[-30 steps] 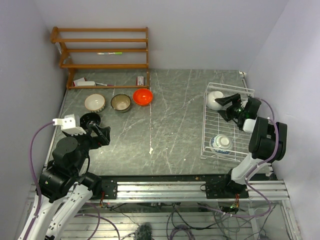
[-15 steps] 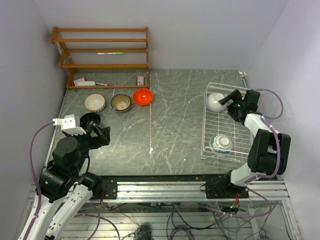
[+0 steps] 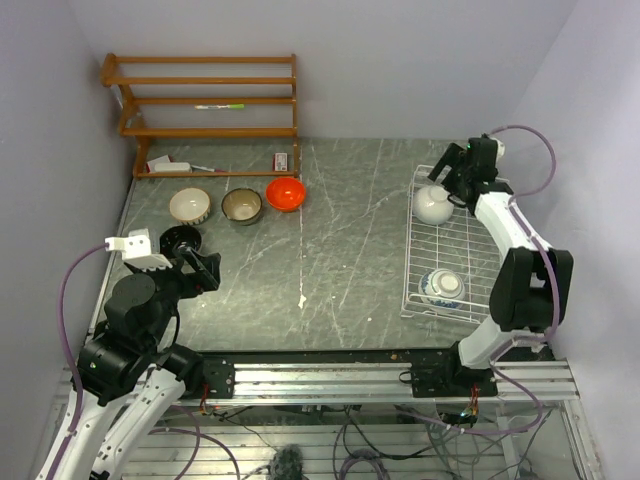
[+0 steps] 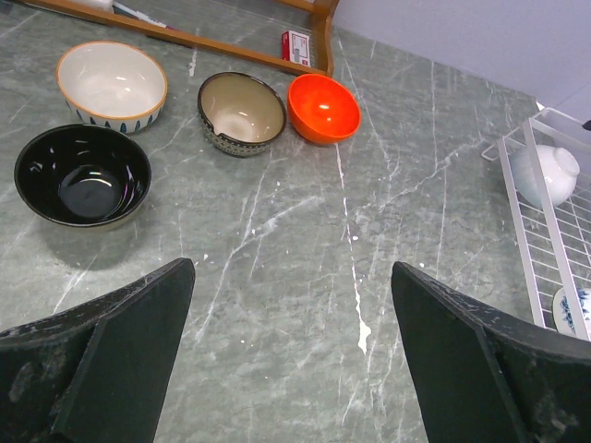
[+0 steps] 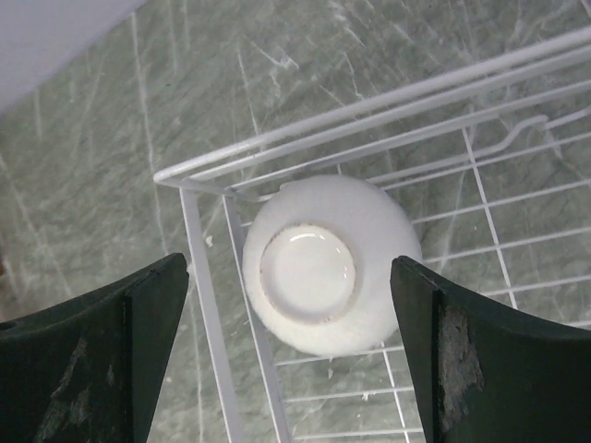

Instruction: Load the bowls into the dish rack

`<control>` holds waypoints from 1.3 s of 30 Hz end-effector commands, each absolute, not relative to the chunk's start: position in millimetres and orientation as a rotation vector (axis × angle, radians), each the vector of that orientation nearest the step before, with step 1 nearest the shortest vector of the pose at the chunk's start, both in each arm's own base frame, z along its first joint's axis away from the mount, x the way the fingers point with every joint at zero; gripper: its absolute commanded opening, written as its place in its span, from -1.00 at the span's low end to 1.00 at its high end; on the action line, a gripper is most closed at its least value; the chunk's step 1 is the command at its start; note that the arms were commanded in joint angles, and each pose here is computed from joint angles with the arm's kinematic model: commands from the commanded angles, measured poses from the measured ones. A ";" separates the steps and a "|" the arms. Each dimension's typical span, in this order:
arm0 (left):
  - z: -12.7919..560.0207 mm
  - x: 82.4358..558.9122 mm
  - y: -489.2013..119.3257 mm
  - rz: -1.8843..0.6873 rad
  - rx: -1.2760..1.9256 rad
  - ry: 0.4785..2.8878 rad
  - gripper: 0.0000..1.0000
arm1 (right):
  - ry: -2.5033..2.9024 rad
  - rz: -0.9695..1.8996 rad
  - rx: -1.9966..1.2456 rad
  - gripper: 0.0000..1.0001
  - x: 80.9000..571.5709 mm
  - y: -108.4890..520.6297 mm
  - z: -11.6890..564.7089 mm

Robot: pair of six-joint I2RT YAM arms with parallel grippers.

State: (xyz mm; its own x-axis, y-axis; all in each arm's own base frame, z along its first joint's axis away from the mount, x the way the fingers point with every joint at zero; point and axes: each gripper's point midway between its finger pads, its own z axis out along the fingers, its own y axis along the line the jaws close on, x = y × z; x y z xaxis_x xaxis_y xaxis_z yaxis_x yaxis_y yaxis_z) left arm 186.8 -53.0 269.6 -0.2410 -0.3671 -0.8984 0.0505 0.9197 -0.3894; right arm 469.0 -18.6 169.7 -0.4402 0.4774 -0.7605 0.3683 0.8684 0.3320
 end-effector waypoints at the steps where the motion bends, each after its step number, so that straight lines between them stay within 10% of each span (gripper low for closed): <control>1: 278.5 188.2 -54.9 -0.408 -0.228 1.757 0.98 | 2.158 -0.019 0.538 0.80 477.9 -13.7 157.6; 18: 271.5 194.8 -59.8 -0.393 -0.209 1.797 0.98 | 2.284 -0.279 0.542 0.77 481.4 -29.1 111.8; 39: 272.9 193.6 -68.1 -0.430 -0.164 1.797 0.98 | 2.217 -0.444 0.998 0.80 306.1 -97.2 115.0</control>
State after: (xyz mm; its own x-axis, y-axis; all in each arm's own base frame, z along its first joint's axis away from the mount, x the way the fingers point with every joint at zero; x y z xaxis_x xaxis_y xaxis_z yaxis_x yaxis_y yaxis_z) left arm 193.2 -61.1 260.1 -0.2946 -0.3331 -0.8957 0.0604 0.9289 -0.3653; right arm 336.7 -97.5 106.7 -0.5041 0.5308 -0.6813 0.7373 0.6753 -0.0194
